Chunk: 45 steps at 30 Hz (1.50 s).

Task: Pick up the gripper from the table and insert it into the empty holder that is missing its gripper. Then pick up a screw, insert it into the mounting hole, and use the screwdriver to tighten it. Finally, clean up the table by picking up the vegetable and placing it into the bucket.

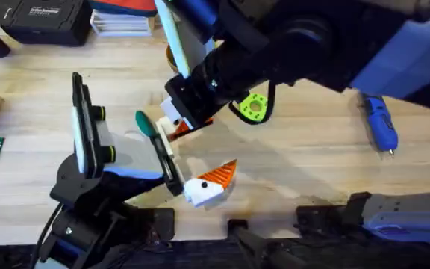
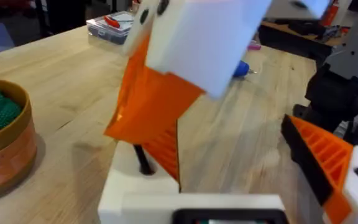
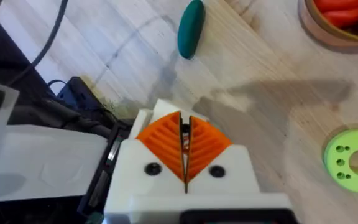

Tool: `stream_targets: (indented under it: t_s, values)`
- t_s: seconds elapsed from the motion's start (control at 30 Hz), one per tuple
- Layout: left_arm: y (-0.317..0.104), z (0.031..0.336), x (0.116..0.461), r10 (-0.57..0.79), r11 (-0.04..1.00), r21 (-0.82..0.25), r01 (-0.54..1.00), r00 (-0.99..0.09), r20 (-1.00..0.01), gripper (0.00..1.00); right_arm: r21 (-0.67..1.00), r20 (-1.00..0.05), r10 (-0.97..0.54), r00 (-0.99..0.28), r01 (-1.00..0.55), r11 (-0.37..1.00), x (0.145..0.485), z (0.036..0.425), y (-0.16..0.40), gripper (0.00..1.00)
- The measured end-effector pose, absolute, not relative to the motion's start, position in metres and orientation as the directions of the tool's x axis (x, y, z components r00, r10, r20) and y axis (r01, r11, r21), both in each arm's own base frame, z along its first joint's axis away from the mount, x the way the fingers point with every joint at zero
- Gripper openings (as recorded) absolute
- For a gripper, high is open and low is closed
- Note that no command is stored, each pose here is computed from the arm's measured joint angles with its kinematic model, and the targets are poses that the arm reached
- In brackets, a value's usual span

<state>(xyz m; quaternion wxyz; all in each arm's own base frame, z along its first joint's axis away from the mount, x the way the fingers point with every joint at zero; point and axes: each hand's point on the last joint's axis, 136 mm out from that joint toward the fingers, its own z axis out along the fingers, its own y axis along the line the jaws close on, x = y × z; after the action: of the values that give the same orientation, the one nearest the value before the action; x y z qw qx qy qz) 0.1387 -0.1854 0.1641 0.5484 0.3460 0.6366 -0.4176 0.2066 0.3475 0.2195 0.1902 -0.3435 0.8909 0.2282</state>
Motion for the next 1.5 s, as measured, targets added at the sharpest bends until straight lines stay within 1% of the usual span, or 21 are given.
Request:
stream_targets:
  t_s: [0.53,0.67,0.83,1.1,1.4,1.43,1.47,1.5]
  values:
    - [-0.185,0.164,0.139,-0.017,0.412,-0.150,0.899,-0.157,-0.987,0.985,0.245,-0.507,-0.545,-0.668,-0.718,0.652,0.208,0.220,0.349,0.005]
    - [-0.186,0.164,0.138,-0.016,0.406,-0.151,0.902,-0.158,-0.987,0.985,0.225,-0.517,-0.576,-0.633,-0.750,0.622,0.197,0.221,0.356,0.005]
    - [-0.187,0.164,0.136,-0.015,0.398,-0.151,0.905,-0.158,-0.987,0.985,0.215,-0.522,-0.590,-0.615,-0.765,0.607,0.192,0.222,0.359,0.005]
    - [-0.187,0.164,0.136,-0.015,0.397,-0.151,0.905,-0.158,-0.987,0.985,0.209,-0.486,-0.610,-0.627,-0.760,0.615,0.187,0.217,0.351,0.005]
    - [-0.187,0.164,0.136,-0.015,0.398,-0.150,0.905,-0.158,-0.987,0.985,0.208,-0.484,-0.610,-0.627,-0.760,0.616,0.187,0.217,0.351,0.007]
    - [-0.187,0.164,0.136,-0.015,0.398,-0.151,0.905,-0.158,-0.987,0.985,0.208,-0.484,-0.611,-0.627,-0.760,0.615,0.187,0.217,0.351,0.045]
    - [-0.187,0.164,0.136,-0.015,0.398,-0.150,0.905,-0.157,-0.987,0.985,0.209,-0.484,-0.610,-0.628,-0.759,0.616,0.187,0.217,0.351,0.158]
    - [-0.187,0.164,0.136,-0.015,0.398,-0.150,0.905,-0.158,-0.987,0.985,0.208,-0.484,-0.611,-0.627,-0.760,0.616,0.187,0.217,0.351,0.302]
